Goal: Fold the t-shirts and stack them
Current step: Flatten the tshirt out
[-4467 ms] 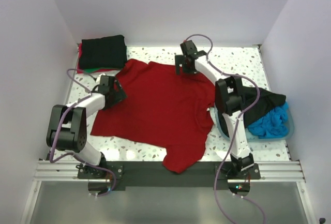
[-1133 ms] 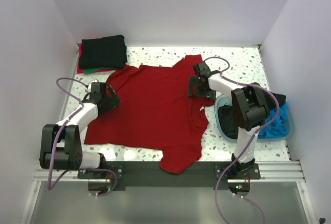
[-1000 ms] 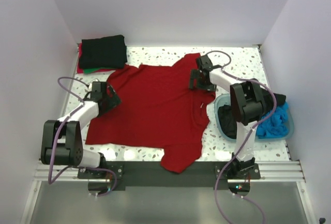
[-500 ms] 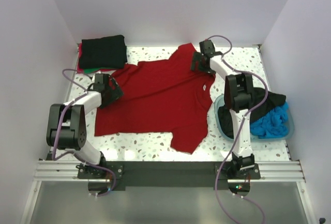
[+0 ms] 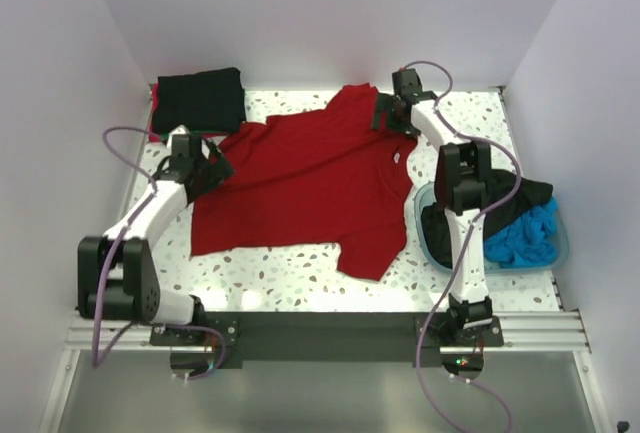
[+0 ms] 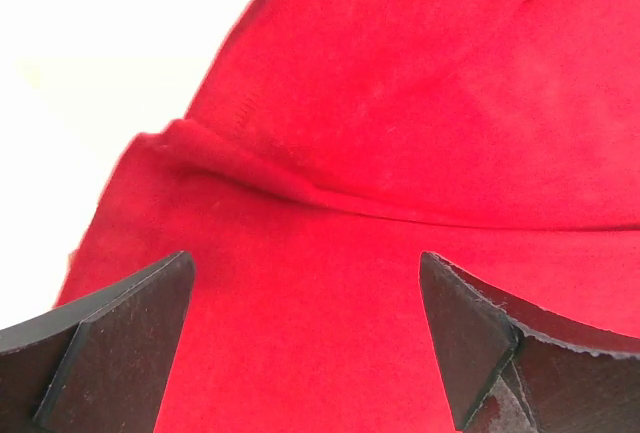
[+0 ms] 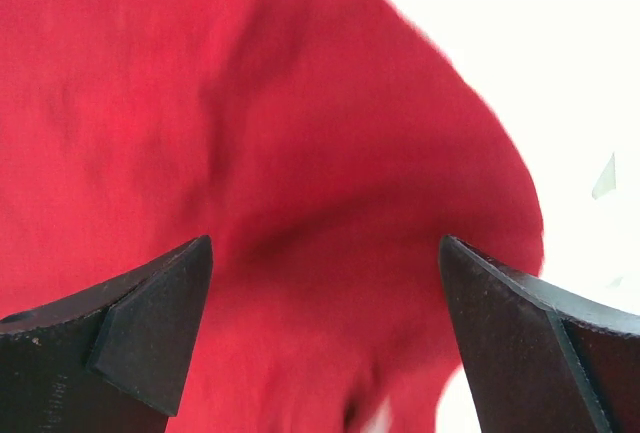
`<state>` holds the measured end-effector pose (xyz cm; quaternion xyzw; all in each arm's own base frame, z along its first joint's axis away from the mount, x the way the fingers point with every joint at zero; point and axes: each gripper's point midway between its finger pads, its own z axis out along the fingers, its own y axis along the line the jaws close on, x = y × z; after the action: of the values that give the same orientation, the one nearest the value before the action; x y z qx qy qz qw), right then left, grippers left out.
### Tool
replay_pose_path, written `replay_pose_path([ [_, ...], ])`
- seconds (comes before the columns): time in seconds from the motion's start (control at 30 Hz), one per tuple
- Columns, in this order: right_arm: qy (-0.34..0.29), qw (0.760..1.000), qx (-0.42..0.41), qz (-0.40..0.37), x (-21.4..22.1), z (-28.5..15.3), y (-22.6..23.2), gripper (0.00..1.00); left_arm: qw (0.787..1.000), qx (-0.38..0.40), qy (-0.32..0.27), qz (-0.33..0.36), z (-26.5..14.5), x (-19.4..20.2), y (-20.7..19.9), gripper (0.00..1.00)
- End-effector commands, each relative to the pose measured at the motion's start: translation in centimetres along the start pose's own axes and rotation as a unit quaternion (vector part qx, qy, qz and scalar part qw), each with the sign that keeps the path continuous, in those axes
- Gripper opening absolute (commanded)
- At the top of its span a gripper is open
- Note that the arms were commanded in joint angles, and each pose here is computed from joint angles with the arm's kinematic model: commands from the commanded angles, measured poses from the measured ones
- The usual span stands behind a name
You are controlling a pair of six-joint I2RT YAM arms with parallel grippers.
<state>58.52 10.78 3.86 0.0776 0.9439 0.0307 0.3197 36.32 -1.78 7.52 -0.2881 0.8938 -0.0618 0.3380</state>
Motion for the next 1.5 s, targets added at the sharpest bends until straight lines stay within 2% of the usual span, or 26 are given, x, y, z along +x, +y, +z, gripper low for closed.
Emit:
replay_pose_path([
  [0.0,-0.062,0.997,-0.035,-0.038,-4.0,-8.9,2.3,0.99,0.998,-0.054,-0.034,-0.030,-4.6,-1.1,2.4,1.00],
  [0.07,-0.091,0.994,-0.027,-0.057,-4.5,-12.3,3.3,0.99,0.991,-0.102,-0.047,-0.066,-5.8,-0.6,4.5,1.00],
  [0.17,-0.081,0.993,-0.020,-0.078,-2.7,-14.9,4.6,0.99,0.976,-0.185,-0.031,-0.107,-7.4,2.2,8.7,1.00],
  [0.2,-0.100,0.992,-0.009,-0.078,-3.1,-17.1,4.4,0.99,0.970,-0.217,-0.017,-0.111,-7.7,3.8,10.6,1.00],
  [0.27,-0.093,0.992,-0.008,-0.087,0.0,-18.0,5.5,0.99,0.966,-0.227,-0.003,-0.124,-7.5,5.4,11.6,1.00],
  [0.3,-0.111,0.991,-0.022,-0.078,-0.1,-20.2,5.9,0.99,0.968,-0.216,0.014,-0.126,-7.1,6.9,11.7,1.00],
  [0.37,-0.089,0.994,-0.034,-0.062,3.8,-20.6,6.2,0.99,0.966,-0.215,0.023,-0.143,-6.8,7.9,12.4,1.00],
  [0.4,-0.104,0.992,-0.046,-0.050,3.9,-22.8,6.2,0.99,0.966,-0.209,0.031,-0.148,-6.5,8.6,12.5,1.00],
  [0.43,-0.081,0.995,-0.043,-0.049,7.0,-22.3,5.7,0.99,0.966,-0.208,0.030,-0.153,-6.5,8.8,12.6,1.00],
  [0.53,-0.093,0.993,-0.064,-0.031,9.3,-25.2,5.4,0.99,0.963,-0.217,0.018,-0.156,-6.3,9.0,13.3,1.00],
  [0.57,-0.081,0.994,-0.059,-0.034,11.2,-25.1,4.6,0.99,0.963,-0.218,0.018,-0.158,-6.1,9.2,13.3,1.00],
  [0.67,-0.083,0.995,-0.046,-0.020,13.3,-26.7,2.5,0.99,0.958,-0.232,0.036,-0.168,-5.4,10.7,14.0,0.98],
  [0.77,-0.090,0.995,-0.044,-0.010,14.4,-28.2,0.9,0.99,0.955,-0.235,0.048,-0.172,-4.7,11.9,14.4,0.89],
  [0.87,-0.086,0.996,-0.030,-0.004,15.6,-29.4,-0.7,0.99,0.954,-0.235,0.053,-0.179,-4.4,12.3,14.4,0.73],
  [0.9,-0.082,0.996,-0.030,-0.003,16.0,-29.6,-0.9,0.99,0.953,-0.237,0.053,-0.180,-4.4,12.5,14.6,0.63],
  [0.97,-0.064,0.997,-0.036,-0.007,18.1,-29.6,-1.1,0.99,0.953,-0.237,0.047,-0.183,-4.3,12.3,14.6,0.50],
  [1.0,-0.060,0.997,-0.052,-0.006,18.8,-30.1,-0.7,0.99,0.954,-0.235,0.044,-0.182,-4.3,12.1,14.5,0.34],
  [1.1,-0.021,0.998,-0.049,-0.043,22.8,-30.7,-0.5,0.99,0.955,-0.235,0.030,-0.179,-4.1,11.4,14.5,0.00],
  [1.3,0.050,0.993,-0.080,-0.077,31.4,-32.2,1.2,0.99,0.955,-0.245,0.000,-0.169,-4.3,9.9,14.9,0.00],
  [1.47,0.094,0.992,-0.028,-0.080,36.8,-30.9,-1.1,0.97,0.961,-0.223,0.000,-0.165,-4.3,10.1,14.4,0.00],
])
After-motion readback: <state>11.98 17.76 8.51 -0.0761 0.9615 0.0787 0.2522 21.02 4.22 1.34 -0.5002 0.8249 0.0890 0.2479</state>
